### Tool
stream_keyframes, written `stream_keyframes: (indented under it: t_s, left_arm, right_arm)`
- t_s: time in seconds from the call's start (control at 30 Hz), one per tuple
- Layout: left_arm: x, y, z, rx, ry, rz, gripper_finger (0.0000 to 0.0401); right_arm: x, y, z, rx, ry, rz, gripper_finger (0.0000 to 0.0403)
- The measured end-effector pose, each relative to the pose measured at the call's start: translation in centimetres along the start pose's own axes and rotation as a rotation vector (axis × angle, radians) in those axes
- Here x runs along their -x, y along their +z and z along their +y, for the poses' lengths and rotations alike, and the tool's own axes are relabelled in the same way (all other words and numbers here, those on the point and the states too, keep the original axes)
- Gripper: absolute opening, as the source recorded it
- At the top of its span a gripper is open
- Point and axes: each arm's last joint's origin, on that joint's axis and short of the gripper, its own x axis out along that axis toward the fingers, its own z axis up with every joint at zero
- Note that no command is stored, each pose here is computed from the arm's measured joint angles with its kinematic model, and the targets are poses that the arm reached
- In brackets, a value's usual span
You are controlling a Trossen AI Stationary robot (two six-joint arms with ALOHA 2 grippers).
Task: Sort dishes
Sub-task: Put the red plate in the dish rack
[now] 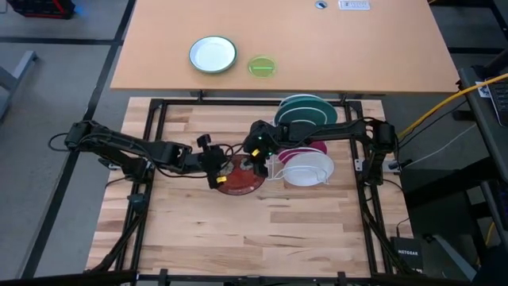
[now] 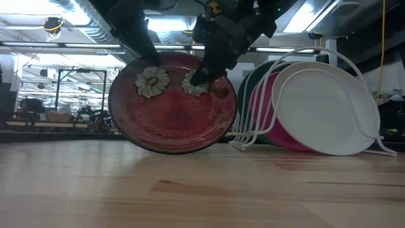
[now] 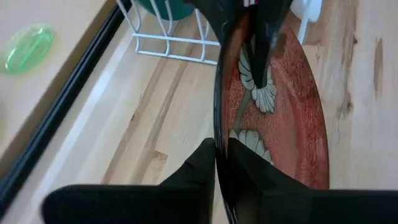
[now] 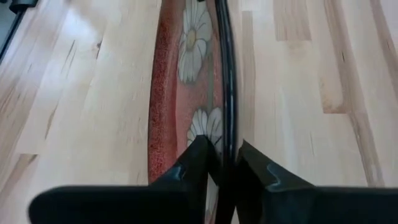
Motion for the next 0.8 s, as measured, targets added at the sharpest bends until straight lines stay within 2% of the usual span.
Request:
stream_keyframes:
  t_s: [0.23,0.4,0.63,0.8]
  left_arm:
    - [1.4,1.2,0.6,-0.136,0.010,0.010,0.0107]
    - [3.9,2.7,1.7,-0.173,0.013,-0.021,0.0148]
    - [7.9,3.6,3.9,-0.073,0.006,-0.107,0.0158]
    - [11.0,3.0,5.9,0.070,-0.013,-0.182,0.0158]
  right_arm:
    - [0.4,0.4,0.0,0.031,-0.013,-0.024,0.0048]
    - [1.7,2.3,0.3,0.104,-0.046,-0.039,0.0048]
    - [5.2,5.8,0.8,0.250,-0.188,0.012,0.0047]
    - [8.4,7.8,1.4,0.326,-0.310,0.080,0.0045]
